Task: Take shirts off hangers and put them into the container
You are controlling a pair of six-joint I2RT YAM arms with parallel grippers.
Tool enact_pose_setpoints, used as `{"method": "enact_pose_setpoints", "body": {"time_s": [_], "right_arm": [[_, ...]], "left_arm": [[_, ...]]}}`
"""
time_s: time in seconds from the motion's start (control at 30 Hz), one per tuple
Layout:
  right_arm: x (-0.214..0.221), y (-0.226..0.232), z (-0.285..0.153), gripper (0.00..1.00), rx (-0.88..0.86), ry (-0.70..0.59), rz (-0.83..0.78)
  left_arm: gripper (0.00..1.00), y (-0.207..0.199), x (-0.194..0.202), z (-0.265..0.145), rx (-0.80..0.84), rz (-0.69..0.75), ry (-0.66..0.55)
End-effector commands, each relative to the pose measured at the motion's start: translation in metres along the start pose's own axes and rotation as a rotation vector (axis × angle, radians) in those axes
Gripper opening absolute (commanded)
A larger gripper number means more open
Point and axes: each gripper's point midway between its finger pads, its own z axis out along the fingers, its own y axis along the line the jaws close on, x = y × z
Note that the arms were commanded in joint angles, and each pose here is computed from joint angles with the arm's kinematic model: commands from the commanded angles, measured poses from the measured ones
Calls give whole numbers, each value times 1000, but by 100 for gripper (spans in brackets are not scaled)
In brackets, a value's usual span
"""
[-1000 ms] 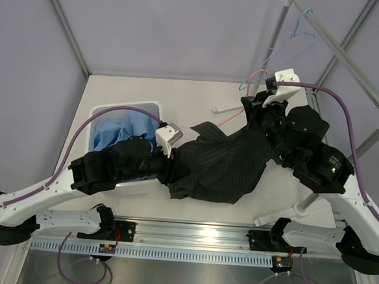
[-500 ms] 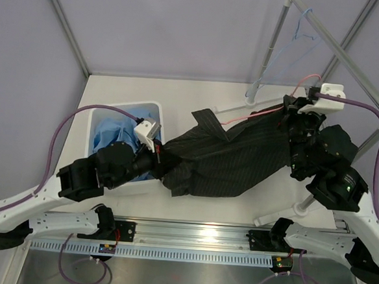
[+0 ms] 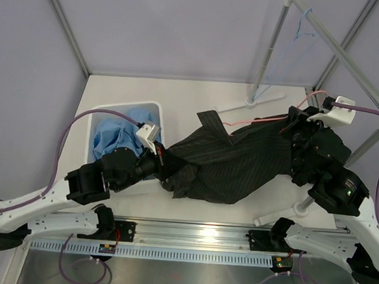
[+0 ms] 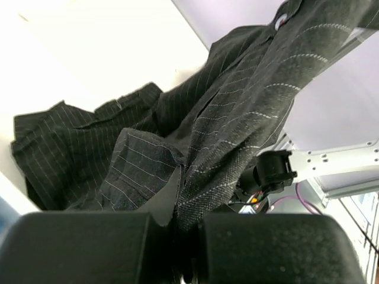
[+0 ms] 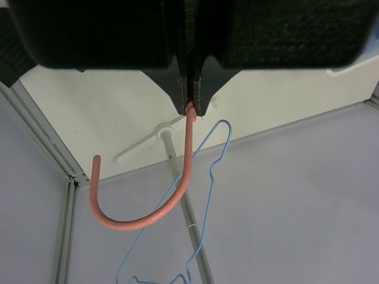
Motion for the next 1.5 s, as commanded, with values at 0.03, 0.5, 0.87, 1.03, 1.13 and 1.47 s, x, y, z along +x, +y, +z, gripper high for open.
{"method": "enact_pose_setpoints", "body": {"time_s": [0.03, 0.5, 0.87, 1.03, 1.13, 1.47], "right_arm": [[-43, -61, -12, 0, 242, -118, 183], [-108, -7, -1, 0, 68, -146, 236], [-49, 1, 1, 0, 7, -49, 207], [-61, 3, -2, 0, 7, -56, 319], [-73, 4, -3, 0, -6, -67, 330], [-35, 9, 1, 0, -62, -9, 37]], "left_arm": [[0, 9, 33, 18, -21, -11, 85], [0, -1, 111, 86, 36, 40, 209], [19, -39, 73, 83, 149, 139, 166], [0, -59, 95, 97, 276, 111, 202], [0, -58, 102, 104, 265, 98, 216], [64, -42, 23, 60, 92, 261, 91]]}}
